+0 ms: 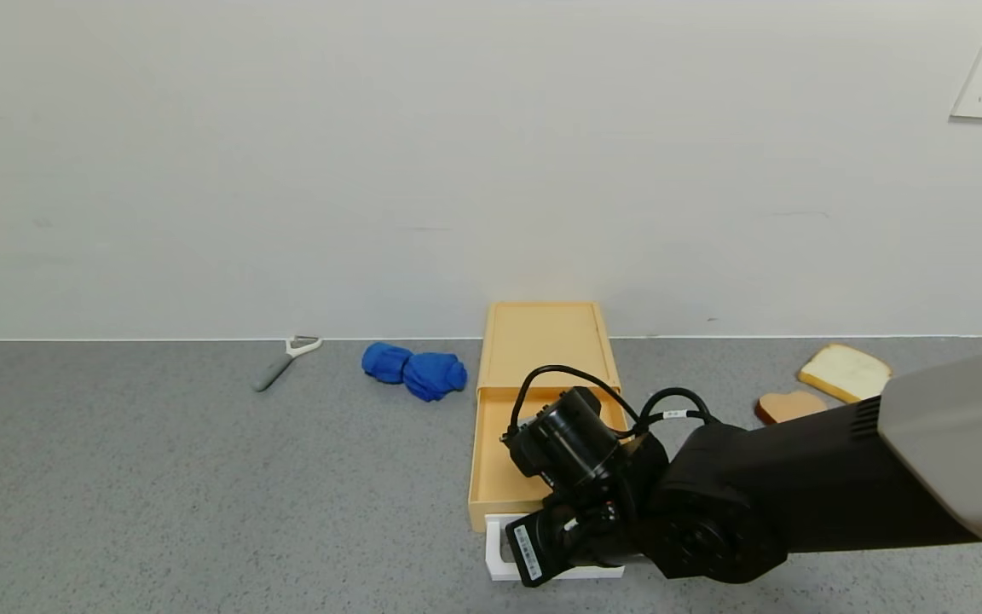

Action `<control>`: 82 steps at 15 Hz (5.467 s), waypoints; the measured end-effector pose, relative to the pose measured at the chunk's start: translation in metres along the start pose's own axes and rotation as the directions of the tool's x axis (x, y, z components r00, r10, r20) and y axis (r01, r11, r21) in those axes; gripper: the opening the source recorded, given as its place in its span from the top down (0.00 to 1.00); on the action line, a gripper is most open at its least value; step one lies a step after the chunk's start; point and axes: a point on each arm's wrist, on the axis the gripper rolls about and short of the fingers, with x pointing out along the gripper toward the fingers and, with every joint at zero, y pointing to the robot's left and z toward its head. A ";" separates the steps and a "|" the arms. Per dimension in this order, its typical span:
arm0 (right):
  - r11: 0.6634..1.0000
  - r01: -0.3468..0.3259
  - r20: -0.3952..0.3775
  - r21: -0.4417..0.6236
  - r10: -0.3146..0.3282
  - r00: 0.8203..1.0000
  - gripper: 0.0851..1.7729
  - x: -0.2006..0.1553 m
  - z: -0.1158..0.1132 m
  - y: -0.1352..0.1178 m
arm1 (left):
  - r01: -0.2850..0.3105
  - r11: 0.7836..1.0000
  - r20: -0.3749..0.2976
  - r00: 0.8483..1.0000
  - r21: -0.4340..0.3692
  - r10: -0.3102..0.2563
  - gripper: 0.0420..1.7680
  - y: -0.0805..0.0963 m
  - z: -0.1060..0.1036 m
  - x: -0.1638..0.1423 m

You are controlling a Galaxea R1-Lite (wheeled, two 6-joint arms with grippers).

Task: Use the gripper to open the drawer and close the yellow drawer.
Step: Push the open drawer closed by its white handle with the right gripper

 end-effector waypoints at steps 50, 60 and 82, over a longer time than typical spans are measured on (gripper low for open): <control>0.981 0.159 0.153 0.108 -0.174 0.973 0.98 0.018 0.081 -0.059 | 0.000 1.000 0.001 1.000 0.000 0.000 0.03 0.000 0.000 0.000; 0.978 0.176 0.194 0.117 -0.196 0.961 0.98 0.031 0.099 -0.077 | 0.000 1.000 0.001 1.000 0.000 0.000 0.03 0.000 0.000 0.000; 0.989 0.138 0.099 0.060 -0.143 0.985 0.98 -0.019 0.095 -0.055 | 0.000 1.000 0.001 1.000 0.000 0.000 0.03 0.000 0.000 0.000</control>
